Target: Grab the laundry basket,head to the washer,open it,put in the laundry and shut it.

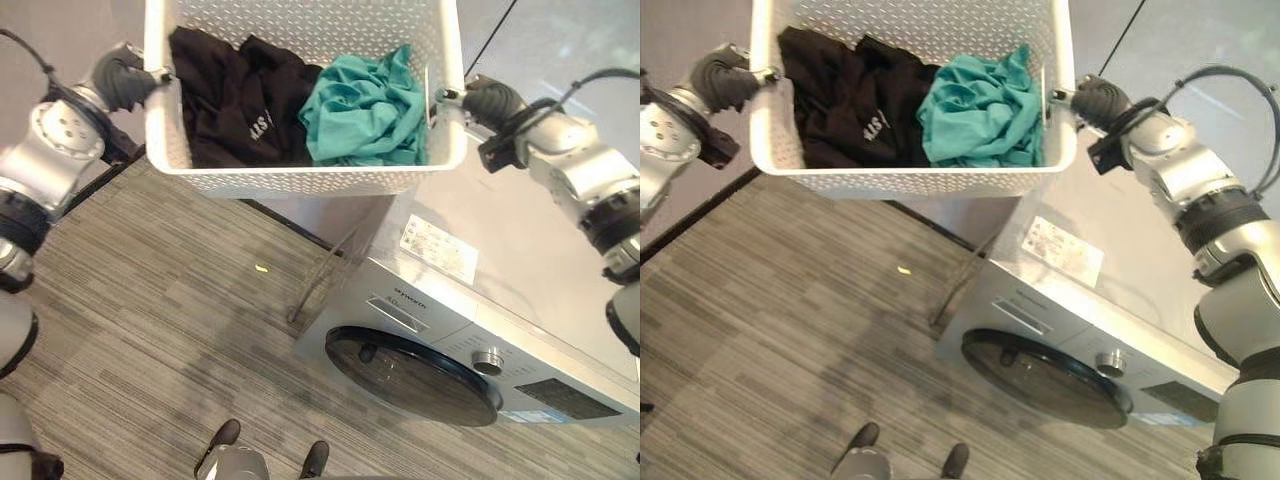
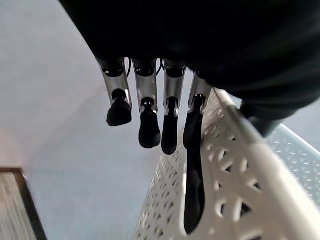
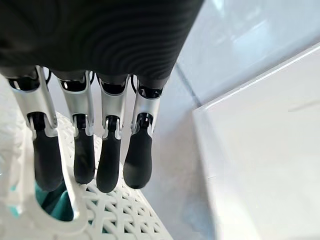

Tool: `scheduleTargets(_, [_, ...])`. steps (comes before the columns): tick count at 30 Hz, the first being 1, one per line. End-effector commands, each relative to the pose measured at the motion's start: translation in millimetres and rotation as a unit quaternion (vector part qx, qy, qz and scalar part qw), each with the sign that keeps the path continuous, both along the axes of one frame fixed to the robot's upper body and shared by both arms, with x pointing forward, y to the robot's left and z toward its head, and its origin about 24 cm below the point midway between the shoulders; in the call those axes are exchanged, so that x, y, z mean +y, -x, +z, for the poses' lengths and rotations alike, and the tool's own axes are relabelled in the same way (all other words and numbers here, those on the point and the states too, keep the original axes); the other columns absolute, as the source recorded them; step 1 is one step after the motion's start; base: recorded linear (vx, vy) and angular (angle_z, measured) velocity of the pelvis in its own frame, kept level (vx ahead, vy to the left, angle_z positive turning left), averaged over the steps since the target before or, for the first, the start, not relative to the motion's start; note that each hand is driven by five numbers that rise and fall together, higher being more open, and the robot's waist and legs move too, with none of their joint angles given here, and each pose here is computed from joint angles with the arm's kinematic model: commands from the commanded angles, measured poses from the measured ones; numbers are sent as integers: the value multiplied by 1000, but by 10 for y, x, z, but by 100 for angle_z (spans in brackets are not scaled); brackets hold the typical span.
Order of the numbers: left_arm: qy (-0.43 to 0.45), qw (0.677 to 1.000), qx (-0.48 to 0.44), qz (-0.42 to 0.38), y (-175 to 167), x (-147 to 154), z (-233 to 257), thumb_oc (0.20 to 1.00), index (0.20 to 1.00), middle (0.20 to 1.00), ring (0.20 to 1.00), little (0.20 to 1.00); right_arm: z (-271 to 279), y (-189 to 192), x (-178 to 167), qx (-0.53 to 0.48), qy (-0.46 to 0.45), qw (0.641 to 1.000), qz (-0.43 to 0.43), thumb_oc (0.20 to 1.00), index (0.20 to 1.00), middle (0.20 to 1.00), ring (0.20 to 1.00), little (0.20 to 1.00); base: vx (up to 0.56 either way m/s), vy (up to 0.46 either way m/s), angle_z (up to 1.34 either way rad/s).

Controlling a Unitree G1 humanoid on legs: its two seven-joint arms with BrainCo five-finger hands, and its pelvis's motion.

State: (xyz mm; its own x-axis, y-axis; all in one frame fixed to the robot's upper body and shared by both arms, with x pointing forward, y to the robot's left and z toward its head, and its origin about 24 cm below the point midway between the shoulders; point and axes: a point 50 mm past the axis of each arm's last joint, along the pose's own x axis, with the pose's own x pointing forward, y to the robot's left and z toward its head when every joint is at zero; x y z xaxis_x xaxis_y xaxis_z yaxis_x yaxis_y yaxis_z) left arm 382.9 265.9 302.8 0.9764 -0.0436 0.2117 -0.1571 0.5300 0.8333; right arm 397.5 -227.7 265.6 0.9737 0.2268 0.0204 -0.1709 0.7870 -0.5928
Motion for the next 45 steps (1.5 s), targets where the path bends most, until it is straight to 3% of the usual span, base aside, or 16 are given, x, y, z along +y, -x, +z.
scheduleTargets(1, [-14,994,-80,68,148,299,497,200,200,200,200,200,513,298,-758,-98,-17,989,-111,200,200,200,200,200,12,2,-14])
scheduleTargets(17, [-83,996,-20,-25,-140,-414,161,200,200,200,200,200,-71,938,-1749,-27,-34,969,-244,200,200,200,200,200,20,-8,-1])
scheduleTargets(36, [-81,991,-39,-98,-184,-896,241,200,200,200,200,200,10,943,-1838,-43,7,958,-285,200,200,200,200,200,0,-8,-8])
scheduleTargets(37, [-75,991,-48,-102,-182,-923,272,200,200,200,200,200,18,941,-1826,-48,7,958,-283,382,382,382,382,382,-10,7,-5])
scheduleTargets(38, [-75,991,-48,-102,-182,-924,272,200,200,200,200,200,17,942,-1827,-48,7,958,-283,382,382,382,382,382,0,0,0])
scheduleTargets(39, [-73,991,-50,-103,-183,-930,273,200,200,200,200,200,21,940,-1818,-50,10,958,-282,473,473,473,473,473,0,0,0])
scheduleTargets(40, [-72,991,-51,-105,-181,-940,275,200,200,200,200,200,34,941,-1806,-55,12,959,-279,686,686,686,686,686,0,0,0])
scheduleTargets(41, [-67,991,-56,-105,-180,-943,290,200,200,200,200,200,67,955,-1796,-63,18,959,-277,1000,1000,1000,1000,1000,0,0,0])
scheduleTargets(45, [-61,991,-62,-103,-175,-927,296,200,200,200,200,200,122,994,-1778,-79,36,958,-274,1000,1000,1000,1000,1000,-8,14,-4])
